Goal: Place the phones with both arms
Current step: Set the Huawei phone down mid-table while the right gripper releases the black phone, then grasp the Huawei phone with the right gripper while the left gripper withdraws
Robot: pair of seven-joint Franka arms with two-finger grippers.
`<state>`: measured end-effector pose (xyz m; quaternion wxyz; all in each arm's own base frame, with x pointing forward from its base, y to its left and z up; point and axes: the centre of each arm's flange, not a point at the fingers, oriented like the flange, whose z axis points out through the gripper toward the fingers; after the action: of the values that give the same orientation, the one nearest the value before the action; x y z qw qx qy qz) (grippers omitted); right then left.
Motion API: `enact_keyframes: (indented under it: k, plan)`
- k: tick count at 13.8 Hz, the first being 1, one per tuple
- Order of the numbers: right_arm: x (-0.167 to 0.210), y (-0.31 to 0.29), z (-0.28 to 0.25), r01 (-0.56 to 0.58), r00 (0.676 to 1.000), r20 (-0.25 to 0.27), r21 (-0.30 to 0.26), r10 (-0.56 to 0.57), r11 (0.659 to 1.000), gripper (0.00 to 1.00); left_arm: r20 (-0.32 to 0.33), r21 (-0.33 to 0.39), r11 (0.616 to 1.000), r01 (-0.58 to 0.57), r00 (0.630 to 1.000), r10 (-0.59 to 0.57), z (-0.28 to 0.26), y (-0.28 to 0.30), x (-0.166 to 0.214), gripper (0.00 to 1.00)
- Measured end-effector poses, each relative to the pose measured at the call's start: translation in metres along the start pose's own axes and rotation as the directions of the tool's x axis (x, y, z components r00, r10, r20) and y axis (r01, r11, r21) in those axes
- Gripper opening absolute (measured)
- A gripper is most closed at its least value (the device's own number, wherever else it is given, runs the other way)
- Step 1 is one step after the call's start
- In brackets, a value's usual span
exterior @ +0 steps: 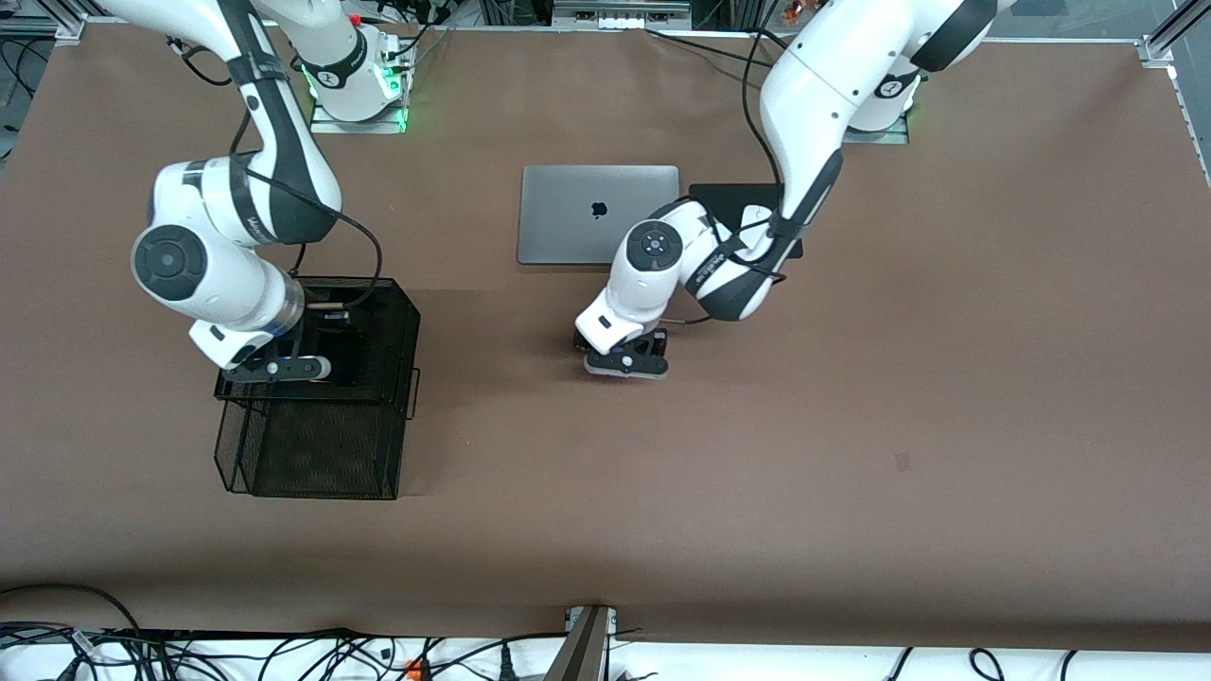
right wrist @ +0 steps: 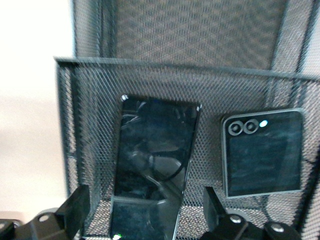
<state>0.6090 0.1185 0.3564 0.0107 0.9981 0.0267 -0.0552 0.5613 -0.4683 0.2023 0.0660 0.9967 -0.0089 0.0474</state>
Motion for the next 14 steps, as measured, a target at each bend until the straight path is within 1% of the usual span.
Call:
enact_keyframes:
  k: [3,6,7,9,11,12,14]
  plan:
    - [0.008,0.0,-0.054,-0.006,1.0,-0.003,0.002,0.006,1.0,1.0,0.013,0.065,0.997,0.044,0.999,-0.045,-0.06,-0.036,0.037,1.0]
    - [0.008,-0.01,-0.099,-0.044,0.999,-0.01,0.008,0.044,0.999,1.0,0.044,0.136,0.991,0.011,0.999,-0.017,-0.132,-0.093,0.071,1.0]
    - [0.007,-0.022,-0.104,-0.059,0.998,-0.014,0.014,0.06,0.998,1.0,0.059,0.156,0.988,-0.012,0.998,0.003,-0.157,-0.116,0.08,1.0]
    - [0.002,-0.065,-0.103,-0.101,0.995,-0.009,0.027,0.101,0.995,1.0,0.1,0.196,0.98,-0.046,0.995,0.027,-0.211,-0.166,0.096,1.0]
    - [-0.001,-0.116,-0.099,-0.156,0.988,-0.003,0.042,0.156,0.987,1.0,0.163,0.228,0.971,-0.071,0.986,0.034,-0.267,-0.21,0.105,1.0]
    - [-0.002,-0.141,-0.096,-0.181,0.983,-0.001,0.046,0.181,0.982,1.0,0.198,0.219,0.972,-0.09,0.979,0.046,-0.292,-0.227,0.107,1.0]
    - [-0.004,-0.193,-0.088,-0.228,0.974,-0.008,0.04,0.228,0.973,1.0,0.238,0.171,0.978,-0.12,0.968,0.077,-0.331,-0.256,0.11,1.0]
